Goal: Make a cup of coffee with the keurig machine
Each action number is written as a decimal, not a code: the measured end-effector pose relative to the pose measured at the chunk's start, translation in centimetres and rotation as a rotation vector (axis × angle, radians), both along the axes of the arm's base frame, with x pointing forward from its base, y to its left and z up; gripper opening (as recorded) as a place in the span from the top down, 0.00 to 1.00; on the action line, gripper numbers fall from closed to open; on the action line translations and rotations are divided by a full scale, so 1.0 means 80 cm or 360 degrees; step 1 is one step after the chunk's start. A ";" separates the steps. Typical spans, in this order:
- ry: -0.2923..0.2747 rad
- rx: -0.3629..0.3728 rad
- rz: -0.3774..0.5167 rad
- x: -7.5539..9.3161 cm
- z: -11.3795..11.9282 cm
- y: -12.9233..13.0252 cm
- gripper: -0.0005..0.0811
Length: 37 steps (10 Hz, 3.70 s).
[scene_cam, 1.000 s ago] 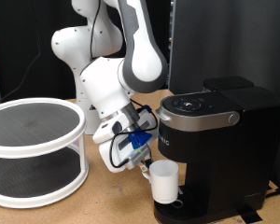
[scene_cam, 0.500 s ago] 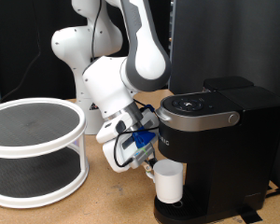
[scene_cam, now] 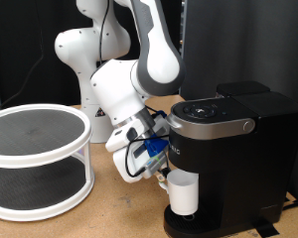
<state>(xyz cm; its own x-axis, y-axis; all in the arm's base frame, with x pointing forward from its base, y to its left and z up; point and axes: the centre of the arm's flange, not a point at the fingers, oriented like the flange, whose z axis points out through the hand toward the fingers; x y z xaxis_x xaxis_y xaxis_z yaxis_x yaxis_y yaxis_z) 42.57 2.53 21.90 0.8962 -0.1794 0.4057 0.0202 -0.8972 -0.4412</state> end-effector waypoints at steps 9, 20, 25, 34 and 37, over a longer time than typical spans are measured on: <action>0.0039 0.0001 -0.0002 -0.004 -0.013 0.001 0.15; 0.0085 0.0091 0.0149 -0.067 0.050 -0.045 0.01; -0.0001 0.0214 0.0190 -0.063 0.095 -0.053 0.01; -0.0016 0.0324 0.0184 -0.063 0.219 -0.047 0.01; -0.0025 0.0343 0.0195 -0.073 0.267 -0.045 0.01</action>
<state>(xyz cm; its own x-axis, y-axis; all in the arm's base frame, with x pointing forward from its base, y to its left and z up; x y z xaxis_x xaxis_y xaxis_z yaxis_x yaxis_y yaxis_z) 36.72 -1.05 43.29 0.9105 -0.1538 0.3839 0.1312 -0.7729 -0.6208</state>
